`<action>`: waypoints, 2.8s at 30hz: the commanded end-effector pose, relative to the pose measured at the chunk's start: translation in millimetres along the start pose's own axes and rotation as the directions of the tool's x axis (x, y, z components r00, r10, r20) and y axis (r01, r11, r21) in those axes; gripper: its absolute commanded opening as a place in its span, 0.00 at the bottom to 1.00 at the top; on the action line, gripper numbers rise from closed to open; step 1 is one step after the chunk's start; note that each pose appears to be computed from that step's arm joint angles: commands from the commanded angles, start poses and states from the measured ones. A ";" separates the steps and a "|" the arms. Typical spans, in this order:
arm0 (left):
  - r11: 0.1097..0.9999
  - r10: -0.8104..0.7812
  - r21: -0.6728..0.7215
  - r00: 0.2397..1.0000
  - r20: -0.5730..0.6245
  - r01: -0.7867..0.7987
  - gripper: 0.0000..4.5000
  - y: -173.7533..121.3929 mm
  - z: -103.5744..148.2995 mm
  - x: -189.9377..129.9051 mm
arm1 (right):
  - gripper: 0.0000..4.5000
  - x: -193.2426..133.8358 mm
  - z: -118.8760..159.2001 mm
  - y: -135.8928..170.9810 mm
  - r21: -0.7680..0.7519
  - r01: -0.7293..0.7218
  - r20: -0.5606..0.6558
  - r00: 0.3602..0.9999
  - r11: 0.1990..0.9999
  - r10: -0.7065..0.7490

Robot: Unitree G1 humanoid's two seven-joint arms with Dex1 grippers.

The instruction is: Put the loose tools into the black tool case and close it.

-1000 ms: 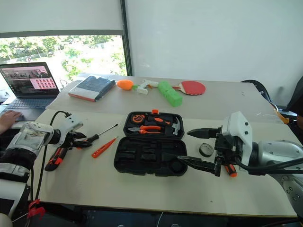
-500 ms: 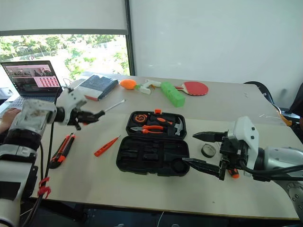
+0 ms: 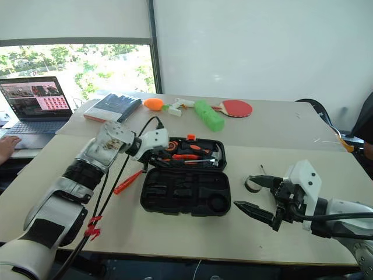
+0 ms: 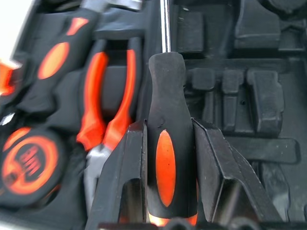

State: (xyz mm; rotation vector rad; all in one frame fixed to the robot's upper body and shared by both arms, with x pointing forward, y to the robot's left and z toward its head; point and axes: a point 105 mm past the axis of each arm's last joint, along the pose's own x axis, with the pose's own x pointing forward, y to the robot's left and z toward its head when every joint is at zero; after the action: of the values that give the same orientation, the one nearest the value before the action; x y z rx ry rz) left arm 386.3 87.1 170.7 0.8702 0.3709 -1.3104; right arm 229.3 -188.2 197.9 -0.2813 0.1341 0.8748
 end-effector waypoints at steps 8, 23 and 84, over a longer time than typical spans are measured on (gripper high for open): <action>0.998 -0.012 0.055 0.997 -0.071 0.016 0.19 -6.9 -12.1 13.1 | 1.00 -3.8 11.5 -0.3 -0.054 0.059 0.045 0.997 0.997 -0.056; 0.999 0.006 0.045 0.999 -0.053 -0.004 0.60 1.0 -9.4 16.8 | 1.00 -1.0 13.7 1.2 -0.056 0.054 0.057 0.997 0.997 -0.051; 0.996 -0.079 -0.017 0.984 0.157 0.083 0.17 6.6 34.6 21.6 | 1.00 -22.2 -23.6 -17.9 -0.006 0.290 -0.039 0.956 0.957 -0.290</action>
State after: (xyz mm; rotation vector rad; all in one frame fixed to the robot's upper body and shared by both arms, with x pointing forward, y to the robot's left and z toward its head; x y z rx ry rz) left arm 397.9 57.5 148.2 0.8667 0.3802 -1.3680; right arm 226.7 -206.1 173.5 -0.2647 0.1663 0.6788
